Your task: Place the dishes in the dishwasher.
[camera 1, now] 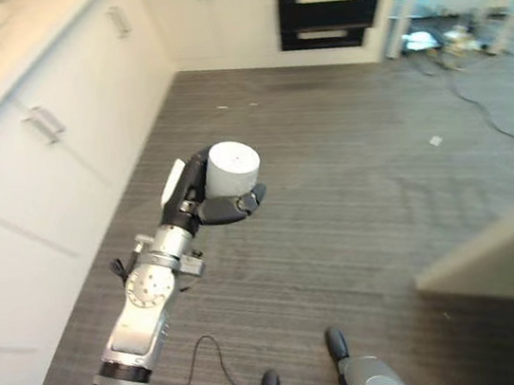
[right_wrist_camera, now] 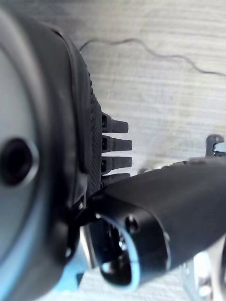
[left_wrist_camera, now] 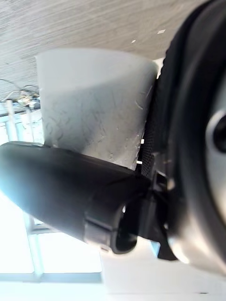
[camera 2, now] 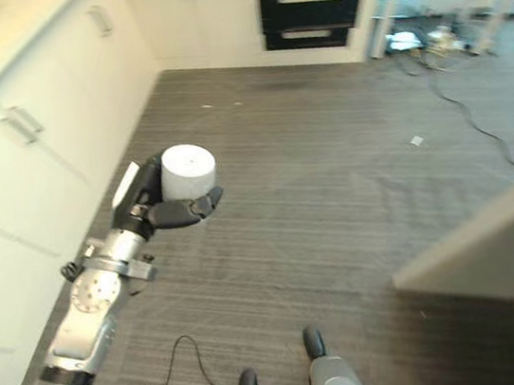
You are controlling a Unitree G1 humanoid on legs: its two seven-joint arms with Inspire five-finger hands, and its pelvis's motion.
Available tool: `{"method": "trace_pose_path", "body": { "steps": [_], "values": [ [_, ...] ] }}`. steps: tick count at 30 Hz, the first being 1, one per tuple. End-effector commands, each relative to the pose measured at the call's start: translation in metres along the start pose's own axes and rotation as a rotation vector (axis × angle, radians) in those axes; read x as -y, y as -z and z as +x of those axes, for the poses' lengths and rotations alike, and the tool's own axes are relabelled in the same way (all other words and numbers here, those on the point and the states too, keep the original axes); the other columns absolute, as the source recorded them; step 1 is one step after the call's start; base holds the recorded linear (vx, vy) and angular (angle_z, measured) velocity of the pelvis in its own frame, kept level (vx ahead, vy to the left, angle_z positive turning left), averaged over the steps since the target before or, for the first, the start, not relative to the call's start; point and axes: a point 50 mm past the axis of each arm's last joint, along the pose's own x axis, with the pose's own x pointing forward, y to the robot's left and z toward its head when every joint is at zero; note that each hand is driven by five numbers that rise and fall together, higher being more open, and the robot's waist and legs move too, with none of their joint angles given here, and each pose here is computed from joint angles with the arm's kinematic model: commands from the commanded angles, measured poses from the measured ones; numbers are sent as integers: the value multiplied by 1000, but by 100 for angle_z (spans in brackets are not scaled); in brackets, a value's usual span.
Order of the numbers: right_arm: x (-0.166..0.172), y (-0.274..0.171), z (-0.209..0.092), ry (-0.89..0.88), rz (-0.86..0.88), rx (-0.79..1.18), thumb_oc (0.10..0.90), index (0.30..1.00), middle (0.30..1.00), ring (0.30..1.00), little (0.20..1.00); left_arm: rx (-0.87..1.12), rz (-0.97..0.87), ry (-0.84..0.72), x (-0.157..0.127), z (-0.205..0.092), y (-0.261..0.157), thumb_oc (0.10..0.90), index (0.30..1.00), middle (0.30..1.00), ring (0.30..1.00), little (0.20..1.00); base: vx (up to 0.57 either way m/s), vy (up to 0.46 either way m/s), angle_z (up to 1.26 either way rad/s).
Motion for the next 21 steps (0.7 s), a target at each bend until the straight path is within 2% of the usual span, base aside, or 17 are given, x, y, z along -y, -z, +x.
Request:
{"method": "trace_pose_path", "body": {
  "steps": [1,4,10,21],
  "values": [
    [-3,-38,2,3,53,127,800,900,900,900,900,309,77,-5,-17,8,-63,400,300,300,300,300,138,-110,113],
    [-7,-49,2,-4,31,155,800,900,900,900,900,273,84,-17,-21,1,-58,400,300,300,300,300,97,-97,63],
    [-15,-58,2,-26,-29,184,800,900,900,900,900,237,91,-74,-28,-4,-50,400,300,300,300,300,46,-83,-8],
    [-20,-40,4,-31,-118,110,800,900,900,900,900,195,113,-65,-22,-6,-41,400,300,300,300,300,2,-53,-1]
  ]
}}
